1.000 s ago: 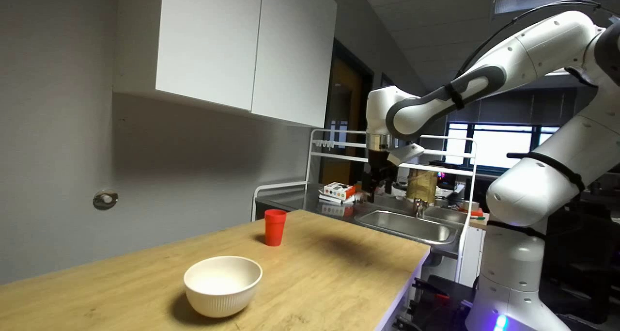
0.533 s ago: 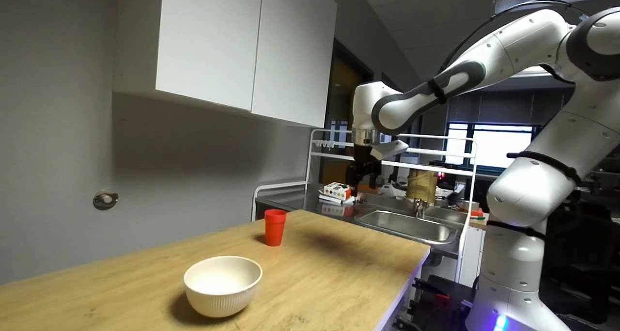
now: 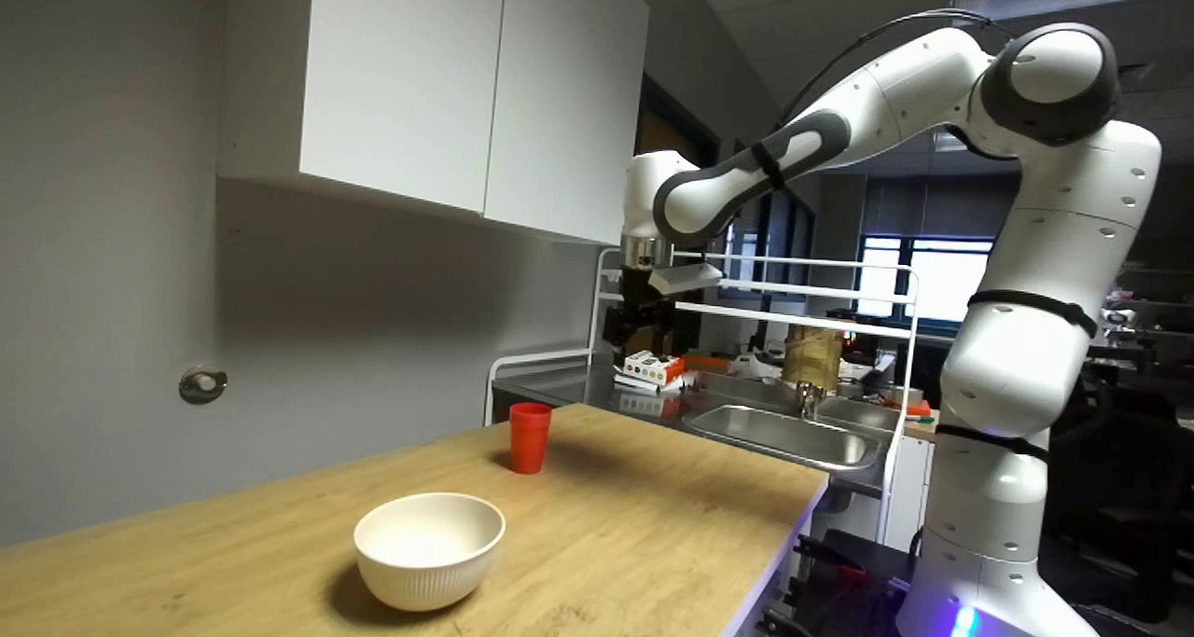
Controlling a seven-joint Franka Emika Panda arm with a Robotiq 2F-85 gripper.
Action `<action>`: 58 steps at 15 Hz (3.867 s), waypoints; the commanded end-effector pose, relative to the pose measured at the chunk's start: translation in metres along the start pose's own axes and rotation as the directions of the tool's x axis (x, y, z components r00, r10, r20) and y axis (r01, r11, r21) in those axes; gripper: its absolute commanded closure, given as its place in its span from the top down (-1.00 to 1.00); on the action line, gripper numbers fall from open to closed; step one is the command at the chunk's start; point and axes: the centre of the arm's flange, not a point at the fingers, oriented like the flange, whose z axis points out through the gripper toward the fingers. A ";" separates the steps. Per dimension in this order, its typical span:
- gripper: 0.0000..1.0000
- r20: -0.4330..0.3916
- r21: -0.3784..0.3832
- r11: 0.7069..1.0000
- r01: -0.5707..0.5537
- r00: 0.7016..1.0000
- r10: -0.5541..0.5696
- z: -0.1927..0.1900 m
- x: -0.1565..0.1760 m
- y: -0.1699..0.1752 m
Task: Pour the things in the cup into the bowl
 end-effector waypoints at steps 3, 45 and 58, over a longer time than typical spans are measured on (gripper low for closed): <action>1.00 0.058 0.088 0.996 -0.030 0.998 0.025 0.004 0.086 -0.041; -0.95 0.233 0.030 0.999 0.018 0.972 -0.025 0.043 0.112 -0.121; -0.96 0.079 -0.320 0.897 0.306 0.952 -0.296 -0.018 -0.028 -0.284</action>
